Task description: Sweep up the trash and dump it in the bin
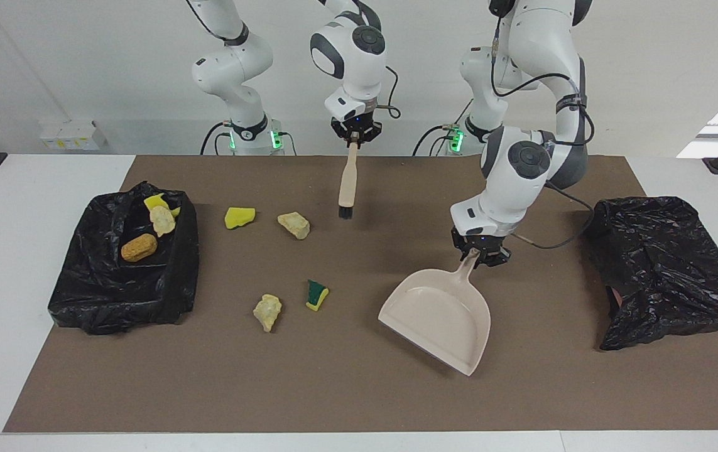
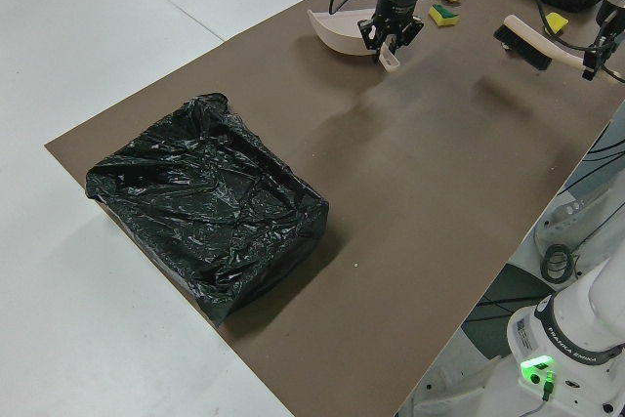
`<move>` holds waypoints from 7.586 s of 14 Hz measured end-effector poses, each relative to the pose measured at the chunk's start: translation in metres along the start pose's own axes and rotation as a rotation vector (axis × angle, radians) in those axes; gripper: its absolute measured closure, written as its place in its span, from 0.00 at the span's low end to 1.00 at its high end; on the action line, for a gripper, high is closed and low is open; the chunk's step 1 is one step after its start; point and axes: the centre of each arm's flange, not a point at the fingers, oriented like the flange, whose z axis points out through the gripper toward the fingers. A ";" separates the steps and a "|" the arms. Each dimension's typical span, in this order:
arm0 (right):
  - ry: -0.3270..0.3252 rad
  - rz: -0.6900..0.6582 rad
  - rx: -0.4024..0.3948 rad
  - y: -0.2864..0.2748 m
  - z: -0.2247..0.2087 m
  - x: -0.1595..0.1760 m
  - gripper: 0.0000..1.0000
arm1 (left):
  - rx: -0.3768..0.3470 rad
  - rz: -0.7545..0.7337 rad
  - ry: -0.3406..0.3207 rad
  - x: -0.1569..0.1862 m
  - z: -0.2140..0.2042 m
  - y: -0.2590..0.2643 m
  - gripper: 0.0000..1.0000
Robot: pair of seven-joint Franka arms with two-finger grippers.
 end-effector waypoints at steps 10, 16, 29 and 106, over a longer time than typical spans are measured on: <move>-0.021 0.129 -0.169 0.067 -0.001 0.060 0.74 | 0.071 0.569 -0.126 -0.006 0.003 0.001 0.69; -0.078 0.205 -0.343 0.141 0.009 0.101 0.74 | 0.093 0.742 -0.192 0.001 0.010 0.091 0.69; -0.210 0.208 -0.380 0.255 0.077 0.056 0.74 | 0.102 0.730 -0.209 -0.018 0.023 0.161 0.69; -0.090 -0.170 0.078 0.020 0.004 0.075 0.74 | 0.049 0.656 -0.025 -0.102 -0.081 -0.137 0.69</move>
